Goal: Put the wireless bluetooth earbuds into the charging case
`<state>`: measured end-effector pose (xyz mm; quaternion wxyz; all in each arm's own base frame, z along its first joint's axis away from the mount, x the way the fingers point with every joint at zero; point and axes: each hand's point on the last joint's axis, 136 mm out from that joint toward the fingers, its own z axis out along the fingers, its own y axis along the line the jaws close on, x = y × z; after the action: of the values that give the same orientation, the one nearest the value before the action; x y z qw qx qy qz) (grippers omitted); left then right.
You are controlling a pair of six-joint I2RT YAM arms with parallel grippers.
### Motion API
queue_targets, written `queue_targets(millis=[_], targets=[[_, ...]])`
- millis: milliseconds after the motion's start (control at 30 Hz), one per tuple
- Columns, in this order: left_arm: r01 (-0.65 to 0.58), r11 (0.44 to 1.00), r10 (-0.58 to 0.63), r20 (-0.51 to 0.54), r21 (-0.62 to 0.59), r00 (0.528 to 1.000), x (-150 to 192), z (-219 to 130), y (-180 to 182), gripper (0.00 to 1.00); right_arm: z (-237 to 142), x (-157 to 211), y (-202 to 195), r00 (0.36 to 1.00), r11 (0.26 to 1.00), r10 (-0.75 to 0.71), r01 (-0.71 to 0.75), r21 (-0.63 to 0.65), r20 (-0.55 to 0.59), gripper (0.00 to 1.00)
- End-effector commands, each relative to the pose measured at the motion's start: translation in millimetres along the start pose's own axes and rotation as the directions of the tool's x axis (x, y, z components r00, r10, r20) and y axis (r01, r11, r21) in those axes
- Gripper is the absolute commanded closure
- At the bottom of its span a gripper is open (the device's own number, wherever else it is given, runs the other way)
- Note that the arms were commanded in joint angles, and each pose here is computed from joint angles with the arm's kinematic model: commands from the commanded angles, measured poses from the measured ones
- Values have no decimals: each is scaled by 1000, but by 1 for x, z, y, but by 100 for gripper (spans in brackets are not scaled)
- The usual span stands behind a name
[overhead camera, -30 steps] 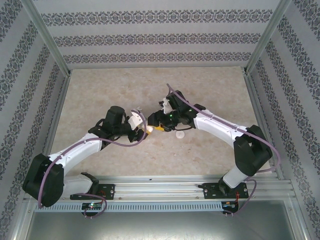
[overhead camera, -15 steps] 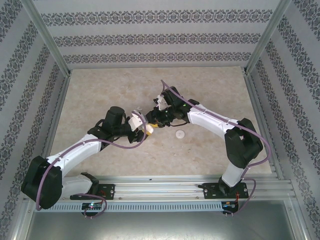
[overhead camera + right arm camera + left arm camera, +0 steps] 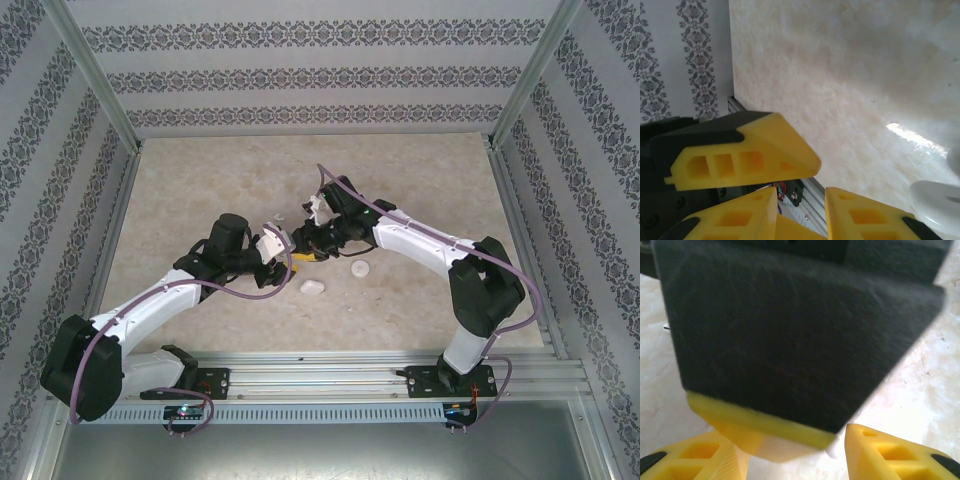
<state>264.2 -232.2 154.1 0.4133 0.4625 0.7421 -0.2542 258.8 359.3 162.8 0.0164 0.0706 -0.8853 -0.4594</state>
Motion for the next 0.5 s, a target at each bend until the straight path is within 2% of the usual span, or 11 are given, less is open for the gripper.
queue_targets(millis=[0, 100, 267, 400, 467], targets=[[-50, 999, 49, 47, 15, 998, -20, -6, -5, 53, -1, 8, 18, 998, 998, -47, 45, -39, -40, 72], [-23, 1000, 22, 29, 9, 999, -16, -3, -3, 51, -3, 5, 6, 999, 1000, -29, 29, 11, -16, 70], [60, 998, -60, 13, -26, 998, -14, -3, 4, 48, -22, -6, -28, 995, 990, 29, -43, 138, 100, 62], [101, 994, -102, -21, -36, 995, -5, -7, 2, 47, -41, -3, -44, 988, 970, -6, -32, 239, 155, 60], [163, 984, -165, -25, -66, 986, -2, -10, 5, 48, -48, 4, -55, 987, 955, -14, -35, 296, 161, 58]])
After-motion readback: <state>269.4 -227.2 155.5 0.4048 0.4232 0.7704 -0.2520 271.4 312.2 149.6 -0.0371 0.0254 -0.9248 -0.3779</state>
